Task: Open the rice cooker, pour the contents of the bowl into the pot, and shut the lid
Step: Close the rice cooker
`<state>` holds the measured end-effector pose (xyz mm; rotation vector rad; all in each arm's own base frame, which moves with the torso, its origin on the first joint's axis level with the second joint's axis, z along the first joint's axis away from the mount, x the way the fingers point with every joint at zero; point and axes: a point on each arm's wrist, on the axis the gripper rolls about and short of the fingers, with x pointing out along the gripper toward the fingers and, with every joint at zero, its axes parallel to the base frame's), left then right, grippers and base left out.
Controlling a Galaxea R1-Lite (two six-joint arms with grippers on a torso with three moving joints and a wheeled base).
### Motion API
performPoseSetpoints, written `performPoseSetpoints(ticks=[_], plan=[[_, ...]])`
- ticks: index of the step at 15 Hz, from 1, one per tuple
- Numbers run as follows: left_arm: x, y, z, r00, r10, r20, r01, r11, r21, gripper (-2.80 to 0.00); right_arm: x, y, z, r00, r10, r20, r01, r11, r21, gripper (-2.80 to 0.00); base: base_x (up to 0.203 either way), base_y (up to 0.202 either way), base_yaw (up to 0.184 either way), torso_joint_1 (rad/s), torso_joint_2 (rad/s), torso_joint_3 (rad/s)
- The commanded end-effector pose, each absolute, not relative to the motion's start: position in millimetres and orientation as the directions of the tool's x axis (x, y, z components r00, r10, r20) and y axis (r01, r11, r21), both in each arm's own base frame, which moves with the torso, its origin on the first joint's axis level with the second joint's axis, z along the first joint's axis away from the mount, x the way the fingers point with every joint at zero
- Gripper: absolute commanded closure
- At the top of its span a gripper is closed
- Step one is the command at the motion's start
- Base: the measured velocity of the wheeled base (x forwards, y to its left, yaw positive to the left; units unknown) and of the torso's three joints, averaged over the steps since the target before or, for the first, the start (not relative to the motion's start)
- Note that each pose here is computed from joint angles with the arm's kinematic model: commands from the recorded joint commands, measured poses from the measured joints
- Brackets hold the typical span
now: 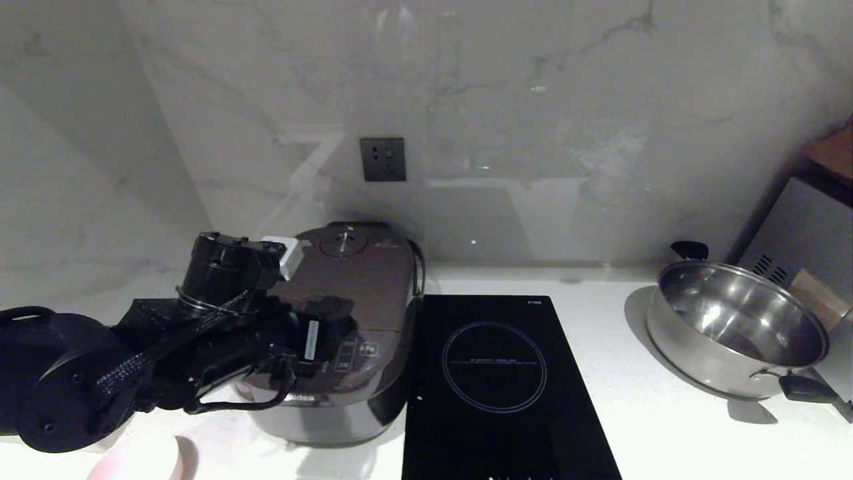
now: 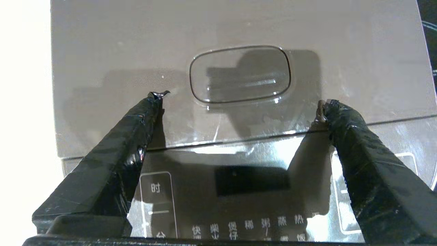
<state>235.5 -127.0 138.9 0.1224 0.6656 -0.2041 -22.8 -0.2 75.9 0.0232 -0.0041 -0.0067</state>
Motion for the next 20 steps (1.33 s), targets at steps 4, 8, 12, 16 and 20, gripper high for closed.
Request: performPoseSetpoints(ticks=[4,8,12,16,20], plan=[[233,-128,133,0.752,-0.146,-0.643,0.235,0.970,0.055,-2.80,-23,0,76,1.000,-0.006,0.006,0.006,1.000,0.023,0.00,0.000,0.000,0.000,0.000,0.00,0.000],[240,-132,162,0.810,-0.180,-0.558,0.226,0.974,0.014,-2.80,-23,0,76,1.000,-0.008,0.006,0.007,1.000,0.023,0.00,0.000,0.000,0.000,0.000,0.00,0.000],[256,-140,169,0.827,-0.184,-0.531,0.190,0.981,-0.044,-2.80,-23,0,76,1.000,-0.006,0.006,0.006,1.000,0.023,0.00,0.000,0.000,0.000,0.000,0.00,0.000],[263,-140,174,0.841,-0.172,-0.513,0.159,0.985,-0.069,-2.80,-23,0,76,1.000,-0.006,0.006,0.006,1.000,0.023,0.00,0.000,0.000,0.000,0.000,0.00,0.000],[269,-128,194,0.879,-0.147,-0.454,0.102,0.987,-0.123,-2.80,-23,0,76,1.000,-0.005,0.006,0.004,1.000,0.023,0.00,0.000,0.000,0.000,0.000,0.00,0.000]])
